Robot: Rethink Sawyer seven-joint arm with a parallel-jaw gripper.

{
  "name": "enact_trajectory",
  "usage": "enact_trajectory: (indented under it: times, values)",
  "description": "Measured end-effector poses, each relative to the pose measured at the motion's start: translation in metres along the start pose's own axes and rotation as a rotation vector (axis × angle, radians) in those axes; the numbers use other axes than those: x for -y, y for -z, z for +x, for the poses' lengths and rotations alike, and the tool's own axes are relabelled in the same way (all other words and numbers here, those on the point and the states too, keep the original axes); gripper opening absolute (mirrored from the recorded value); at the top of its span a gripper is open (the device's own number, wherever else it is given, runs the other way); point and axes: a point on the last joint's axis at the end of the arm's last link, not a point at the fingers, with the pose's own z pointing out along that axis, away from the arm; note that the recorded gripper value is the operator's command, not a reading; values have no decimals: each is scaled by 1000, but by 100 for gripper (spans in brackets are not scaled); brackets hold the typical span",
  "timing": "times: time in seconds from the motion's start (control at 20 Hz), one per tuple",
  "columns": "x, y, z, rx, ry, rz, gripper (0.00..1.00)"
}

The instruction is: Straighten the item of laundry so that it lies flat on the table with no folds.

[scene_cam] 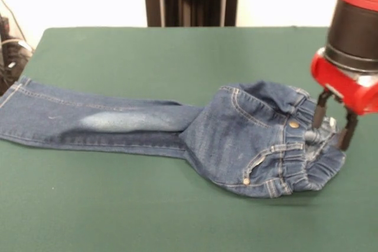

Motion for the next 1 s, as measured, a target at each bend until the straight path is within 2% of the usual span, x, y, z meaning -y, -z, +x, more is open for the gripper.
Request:
enact_trajectory:
  times: [0.1, 0.25, 0.45, 0.75, 0.8, 0.95, 1.0]
  values:
    - [7, 1, -15, -16, -38, -14, 100]
    - [13, 2, -26, -30, -63, -17, 100]
    - [35, 3, -51, -57, -100, -8, 100]
    - [78, 1, -95, -81, -98, 33, 100]
    - [92, -1, -110, -89, -97, 49, 100]
    - [103, -3, -122, -93, -97, 59, 100]
    - [115, -8, -135, -98, -94, 71, 100]
